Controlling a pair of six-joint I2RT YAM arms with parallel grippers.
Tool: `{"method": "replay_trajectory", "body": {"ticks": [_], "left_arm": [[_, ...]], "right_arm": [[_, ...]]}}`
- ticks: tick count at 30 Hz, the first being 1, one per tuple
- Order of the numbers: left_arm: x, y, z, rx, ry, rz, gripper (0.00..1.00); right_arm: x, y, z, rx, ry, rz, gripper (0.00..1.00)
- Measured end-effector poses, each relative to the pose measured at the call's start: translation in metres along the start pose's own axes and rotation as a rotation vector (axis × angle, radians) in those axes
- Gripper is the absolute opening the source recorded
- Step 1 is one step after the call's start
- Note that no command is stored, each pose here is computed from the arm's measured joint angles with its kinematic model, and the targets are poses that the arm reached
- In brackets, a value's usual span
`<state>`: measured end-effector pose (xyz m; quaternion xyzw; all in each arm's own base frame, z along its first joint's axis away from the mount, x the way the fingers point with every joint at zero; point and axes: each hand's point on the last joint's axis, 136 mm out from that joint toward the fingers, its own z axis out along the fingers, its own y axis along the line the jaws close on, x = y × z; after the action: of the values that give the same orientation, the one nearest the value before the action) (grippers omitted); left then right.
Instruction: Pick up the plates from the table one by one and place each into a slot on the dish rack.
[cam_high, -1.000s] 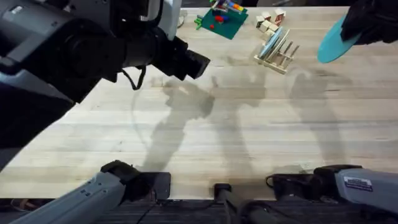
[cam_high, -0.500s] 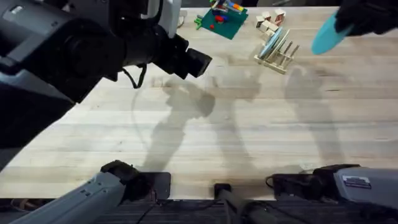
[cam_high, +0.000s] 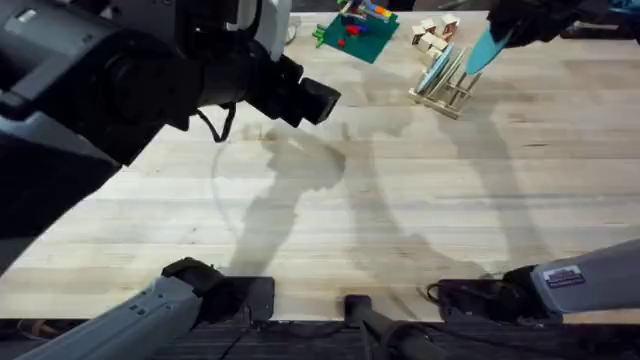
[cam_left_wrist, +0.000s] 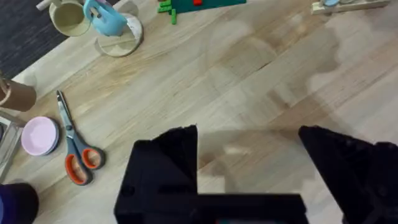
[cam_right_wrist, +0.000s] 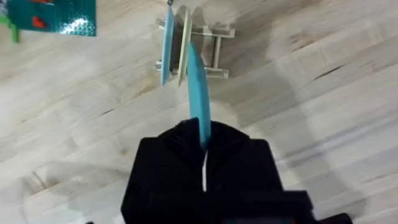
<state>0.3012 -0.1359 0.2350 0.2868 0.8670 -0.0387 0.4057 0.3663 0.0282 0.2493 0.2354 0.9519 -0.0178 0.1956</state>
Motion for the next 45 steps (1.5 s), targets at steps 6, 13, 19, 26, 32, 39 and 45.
{"method": "replay_trajectory", "body": {"ticks": [6, 13, 19, 26, 32, 39, 45], "left_arm": [[0.000, 0.000, 0.000, 0.000, 0.000, 0.000, 0.993], [0.000, 0.000, 0.000, 0.000, 0.000, 0.000, 0.993], [0.000, 0.000, 0.000, 0.000, 0.000, 0.000, 0.993], [0.000, 0.000, 0.000, 0.000, 0.001, 0.000, 0.993], [0.001, 0.000, 0.000, 0.001, 0.004, 0.000, 0.993], [0.001, 0.000, 0.000, 0.001, 0.005, 0.000, 0.993], [0.001, 0.000, 0.000, 0.001, 0.005, 0.000, 0.994]], "right_arm": [[-0.003, 0.007, 0.013, 0.005, 0.010, 0.004, 0.031], [-0.003, 0.010, 0.013, 0.000, 0.006, 0.000, 0.031], [-0.003, 0.009, 0.013, 0.003, 0.007, 0.031, 0.031], [-0.005, -0.001, 0.014, 0.023, 0.014, 0.099, 0.030], [-0.005, -0.008, 0.015, 0.045, 0.017, 0.154, 0.030], [-0.005, -0.010, 0.015, 0.050, 0.016, 0.168, 0.031], [-0.005, -0.013, 0.031, 0.081, 0.043, 0.172, 0.030]]}}
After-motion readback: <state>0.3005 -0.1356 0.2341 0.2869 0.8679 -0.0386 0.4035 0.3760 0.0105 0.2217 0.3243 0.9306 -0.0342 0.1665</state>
